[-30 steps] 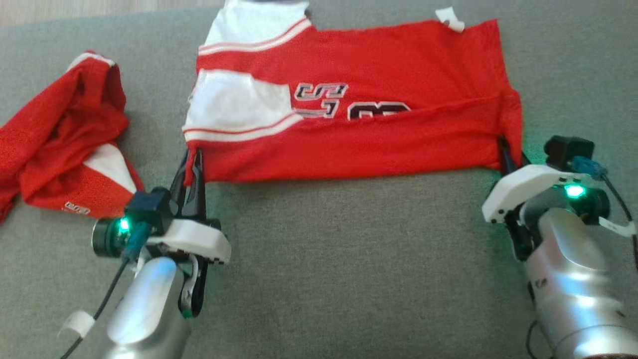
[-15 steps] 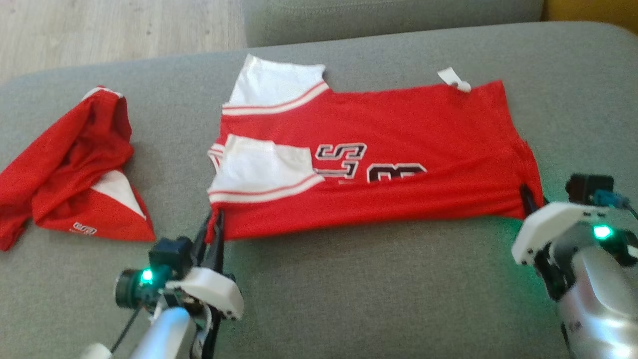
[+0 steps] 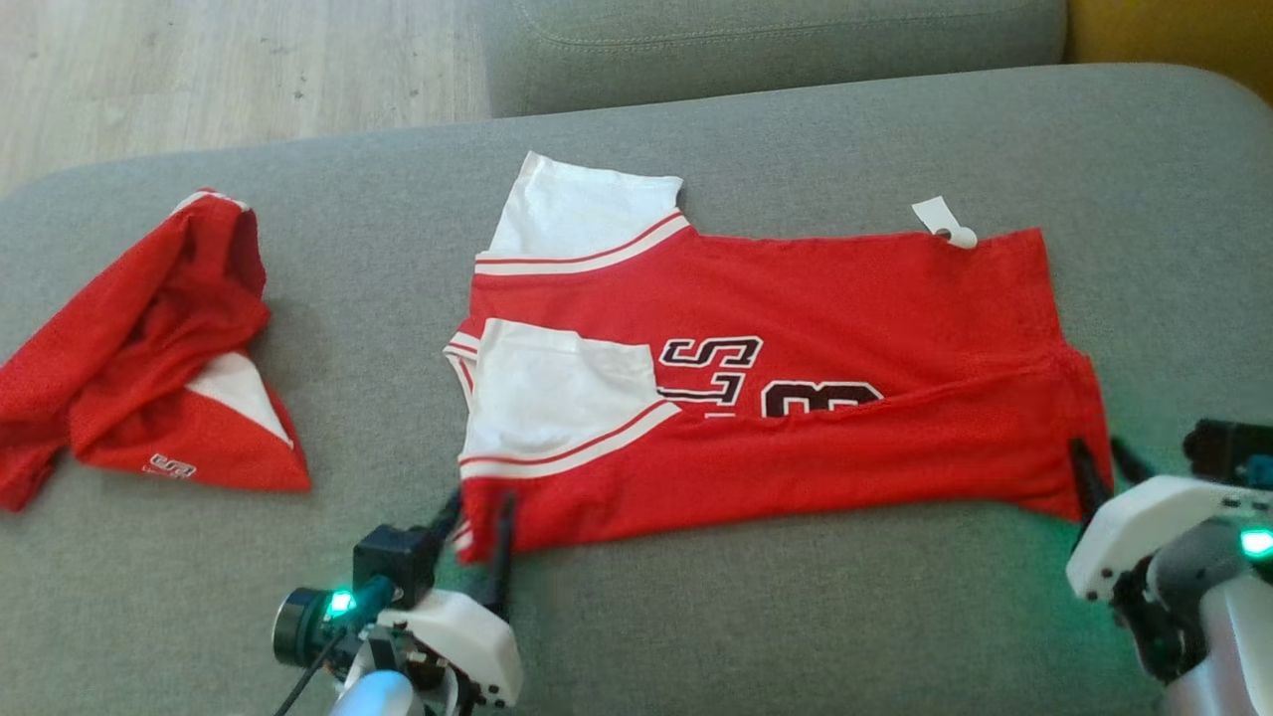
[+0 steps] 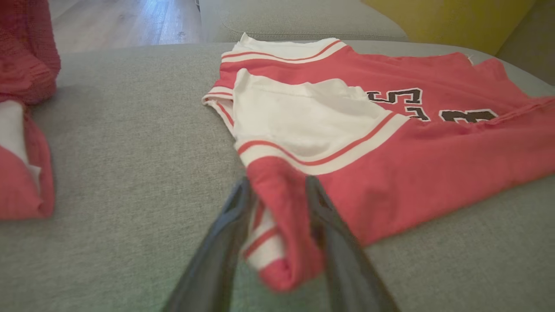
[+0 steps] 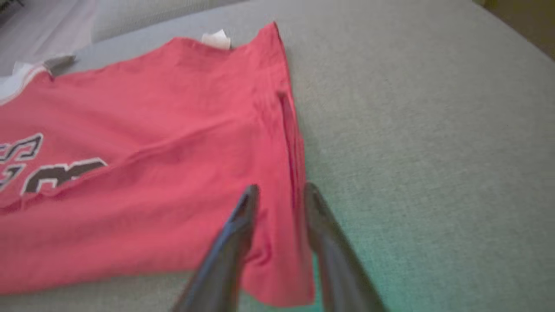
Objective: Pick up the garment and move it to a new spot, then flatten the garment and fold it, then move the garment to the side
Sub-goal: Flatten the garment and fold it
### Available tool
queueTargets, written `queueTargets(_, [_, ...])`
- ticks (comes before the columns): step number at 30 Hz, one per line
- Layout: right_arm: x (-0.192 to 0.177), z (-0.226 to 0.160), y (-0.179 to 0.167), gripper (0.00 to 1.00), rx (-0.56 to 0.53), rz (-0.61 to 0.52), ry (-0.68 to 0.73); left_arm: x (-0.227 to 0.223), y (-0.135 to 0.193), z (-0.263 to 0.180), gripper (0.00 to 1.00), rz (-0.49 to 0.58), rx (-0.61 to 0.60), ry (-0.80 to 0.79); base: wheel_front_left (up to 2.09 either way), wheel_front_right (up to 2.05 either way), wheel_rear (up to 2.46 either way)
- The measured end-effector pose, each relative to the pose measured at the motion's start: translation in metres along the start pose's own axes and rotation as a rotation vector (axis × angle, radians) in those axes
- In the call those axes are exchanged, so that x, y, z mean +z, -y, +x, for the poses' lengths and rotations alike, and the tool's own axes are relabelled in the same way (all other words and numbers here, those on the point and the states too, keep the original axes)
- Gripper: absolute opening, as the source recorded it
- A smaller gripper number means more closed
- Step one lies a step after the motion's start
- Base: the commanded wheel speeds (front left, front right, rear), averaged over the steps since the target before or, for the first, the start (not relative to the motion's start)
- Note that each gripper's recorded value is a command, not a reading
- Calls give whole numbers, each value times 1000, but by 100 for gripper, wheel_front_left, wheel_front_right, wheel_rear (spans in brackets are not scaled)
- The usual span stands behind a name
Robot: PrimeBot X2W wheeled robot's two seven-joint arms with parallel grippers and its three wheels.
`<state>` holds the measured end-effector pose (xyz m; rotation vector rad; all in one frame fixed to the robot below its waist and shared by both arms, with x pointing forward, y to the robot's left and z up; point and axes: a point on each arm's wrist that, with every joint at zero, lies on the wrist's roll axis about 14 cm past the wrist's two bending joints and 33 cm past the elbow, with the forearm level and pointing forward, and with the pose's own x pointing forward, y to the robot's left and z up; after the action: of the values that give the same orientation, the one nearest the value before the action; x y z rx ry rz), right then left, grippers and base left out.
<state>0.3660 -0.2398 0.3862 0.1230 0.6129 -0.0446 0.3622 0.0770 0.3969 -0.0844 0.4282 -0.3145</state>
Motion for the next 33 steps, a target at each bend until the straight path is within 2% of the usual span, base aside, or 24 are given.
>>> queueTargets(1, [5, -1, 0, 100, -3, 15, 20, 1, 2, 0, 100, 0, -7, 2, 0, 0, 0])
queueTargets(6, [34, -4, 0, 100, -28, 60, 140, 7, 0, 5, 100, 12, -2, 25, 0, 0, 0])
queueTargets(10, [56, -6, 7, 100, -63, 47, 235, 36, -10, 17, 100, 17, 21, 124, 0, 0, 0])
queueTargets(15, [89, 2, 8, 100, -86, -1, 345, 83, -23, 43, 100, 123, 9, 230, 0, 0, 0])
queueTargets(20, [118, 19, -1, 100, -72, -32, 399, 144, -32, 83, 100, 219, -58, 293, 0, 0, 0])
queueTargets(23, [132, 30, -5, 100, -62, -50, 418, 170, -35, 115, 100, 281, -114, 248, 0, 0, 0])
queueTargets(26, [146, 40, -8, 100, -54, -72, 439, 177, -44, 147, 100, 304, -130, 135, 0, 0, 0])
queueTargets(30, [163, 49, -2, 100, -71, -89, 468, 164, -56, 184, 100, 345, -125, -40, 0, 0, 0])
queueTargets(33, [166, 55, 4, 100, -86, -105, 470, 142, -51, 203, 100, 375, -162, -166, 0, 0, 0])
